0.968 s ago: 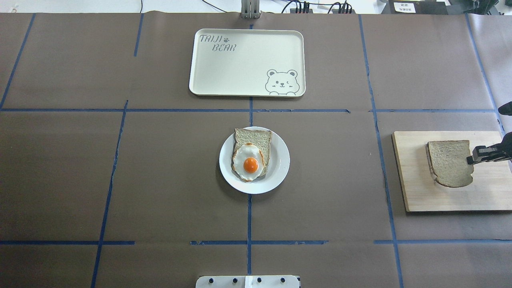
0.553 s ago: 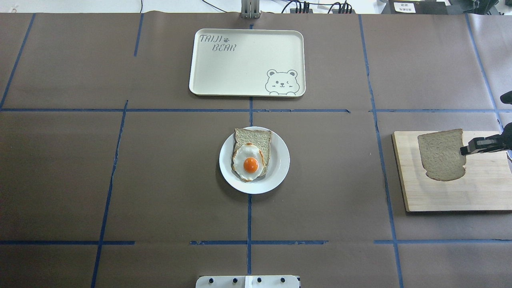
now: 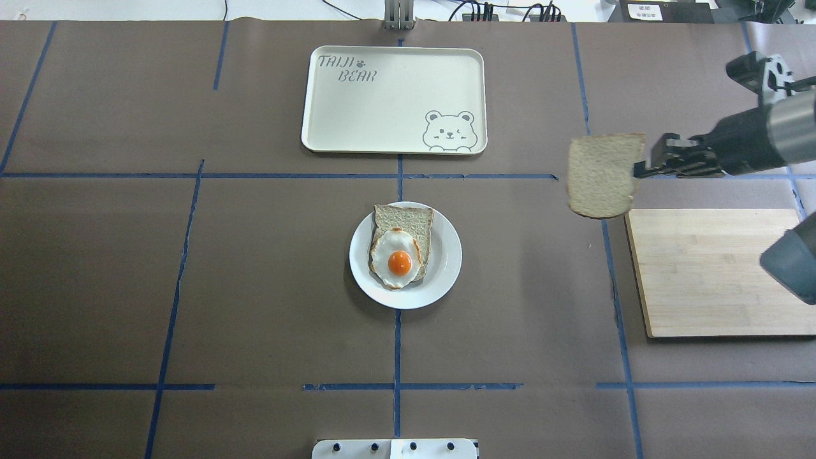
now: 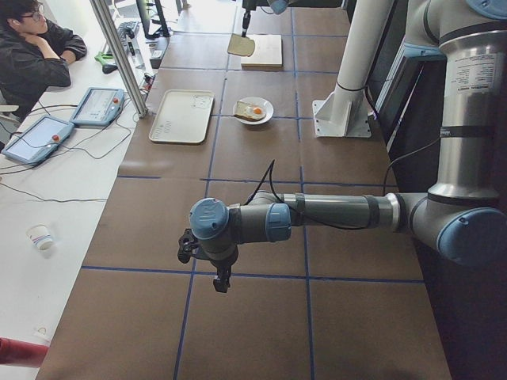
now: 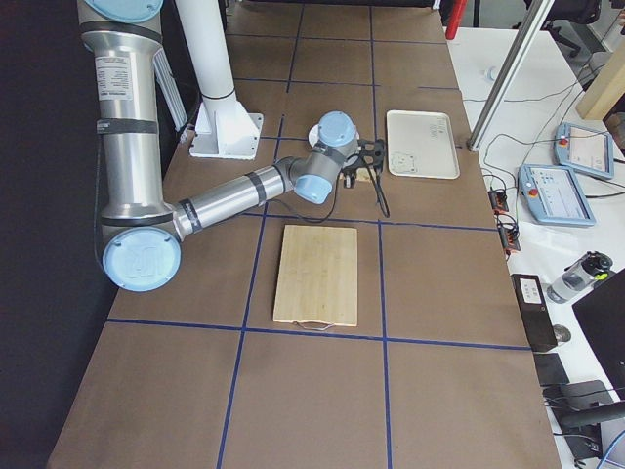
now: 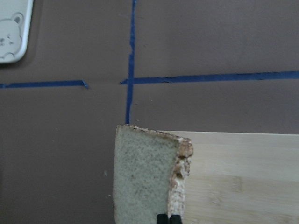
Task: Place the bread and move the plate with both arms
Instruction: 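Carry the bread with the right gripper over the white plate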
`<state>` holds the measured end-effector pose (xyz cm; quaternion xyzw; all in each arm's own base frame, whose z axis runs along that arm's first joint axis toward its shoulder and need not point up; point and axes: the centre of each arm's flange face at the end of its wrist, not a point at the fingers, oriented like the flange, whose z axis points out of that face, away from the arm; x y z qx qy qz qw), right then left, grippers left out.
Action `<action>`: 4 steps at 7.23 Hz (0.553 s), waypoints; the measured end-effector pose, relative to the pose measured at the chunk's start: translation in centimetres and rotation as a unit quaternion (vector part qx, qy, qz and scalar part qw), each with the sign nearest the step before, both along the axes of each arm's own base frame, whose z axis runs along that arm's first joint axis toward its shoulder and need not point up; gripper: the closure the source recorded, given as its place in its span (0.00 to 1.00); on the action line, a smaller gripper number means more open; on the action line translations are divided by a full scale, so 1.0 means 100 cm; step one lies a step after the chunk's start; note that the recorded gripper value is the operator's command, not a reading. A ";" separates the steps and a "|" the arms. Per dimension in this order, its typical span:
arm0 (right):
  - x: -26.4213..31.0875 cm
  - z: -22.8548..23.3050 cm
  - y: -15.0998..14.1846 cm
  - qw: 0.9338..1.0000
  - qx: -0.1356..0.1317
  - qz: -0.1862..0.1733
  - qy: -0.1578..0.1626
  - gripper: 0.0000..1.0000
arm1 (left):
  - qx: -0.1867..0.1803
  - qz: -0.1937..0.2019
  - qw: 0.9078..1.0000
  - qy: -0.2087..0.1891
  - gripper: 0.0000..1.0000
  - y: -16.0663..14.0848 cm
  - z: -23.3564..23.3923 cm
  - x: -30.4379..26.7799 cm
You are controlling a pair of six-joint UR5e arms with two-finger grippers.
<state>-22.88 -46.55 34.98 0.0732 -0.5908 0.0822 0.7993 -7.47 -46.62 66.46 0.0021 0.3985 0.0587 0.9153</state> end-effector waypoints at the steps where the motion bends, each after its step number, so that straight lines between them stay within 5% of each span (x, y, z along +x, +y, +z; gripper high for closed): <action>1: -0.045 -0.037 0.002 0.999 0.004 -0.001 -0.034 1.00 | -0.002 0.000 1.000 0.000 0.00 0.001 0.002 0.000; 4: -0.203 -0.091 0.085 0.993 0.031 0.044 -0.110 1.00 | -0.005 0.001 1.000 0.000 0.00 0.001 0.006 0.000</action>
